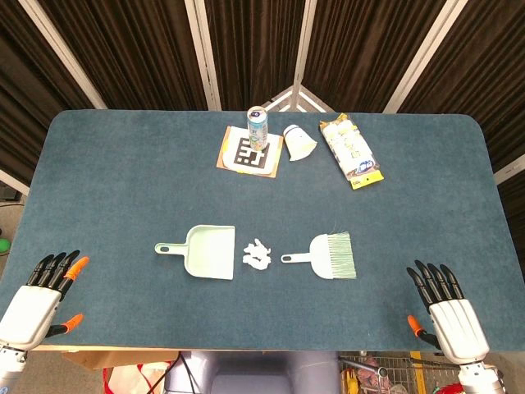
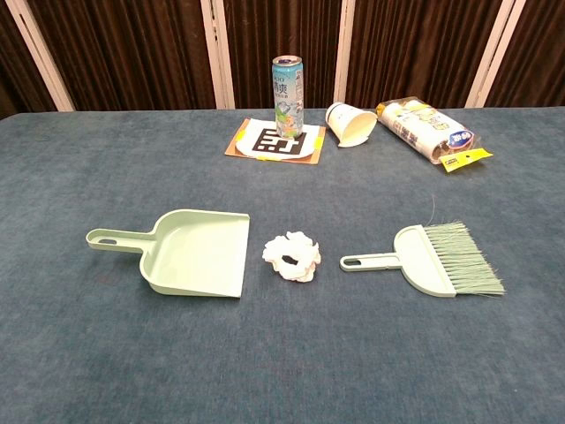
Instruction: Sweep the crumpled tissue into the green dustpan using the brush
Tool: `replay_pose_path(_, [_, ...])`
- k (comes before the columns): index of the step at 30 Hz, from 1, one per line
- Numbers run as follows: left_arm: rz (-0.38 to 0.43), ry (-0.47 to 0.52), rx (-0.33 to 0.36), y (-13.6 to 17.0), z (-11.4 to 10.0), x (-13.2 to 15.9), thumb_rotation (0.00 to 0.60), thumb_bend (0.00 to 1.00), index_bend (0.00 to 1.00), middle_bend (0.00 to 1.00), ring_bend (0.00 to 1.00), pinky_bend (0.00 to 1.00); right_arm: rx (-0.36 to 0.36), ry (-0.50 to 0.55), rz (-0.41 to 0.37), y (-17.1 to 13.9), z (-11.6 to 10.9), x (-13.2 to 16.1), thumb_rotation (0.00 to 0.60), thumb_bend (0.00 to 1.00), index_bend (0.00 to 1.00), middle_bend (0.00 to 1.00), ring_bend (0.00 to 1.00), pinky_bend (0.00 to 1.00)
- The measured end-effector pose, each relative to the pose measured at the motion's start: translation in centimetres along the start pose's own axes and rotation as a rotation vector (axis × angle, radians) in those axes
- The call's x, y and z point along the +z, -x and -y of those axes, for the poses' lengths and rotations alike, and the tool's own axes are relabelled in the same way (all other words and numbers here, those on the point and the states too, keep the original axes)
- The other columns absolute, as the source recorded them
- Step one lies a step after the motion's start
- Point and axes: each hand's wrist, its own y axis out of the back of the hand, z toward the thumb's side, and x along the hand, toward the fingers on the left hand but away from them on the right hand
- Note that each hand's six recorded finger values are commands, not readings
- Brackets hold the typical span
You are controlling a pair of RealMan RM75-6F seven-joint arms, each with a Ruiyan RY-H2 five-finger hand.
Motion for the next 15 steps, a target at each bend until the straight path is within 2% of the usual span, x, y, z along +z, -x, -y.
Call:
replay_pose_path(9, [0.002,0.0,0.0,0.0,0.0,0.1,0.6,0.0,0.0,0.0,0.0,0.0,-0.039,0.02,0.094,0.5,-0.9,-1.6,0.6,0.31,0.0,0.0,0.0,0.0])
replay_pose_path(15, [0.001,0.004,0.003,0.0,-0.1,0.0,0.6,0.0,0.0,0.0,0.0,0.0,-0.044,0.022,0.104,0.5,-1.0,-1.8,0.6,0.31,0.0,0.0,0.0,0.0])
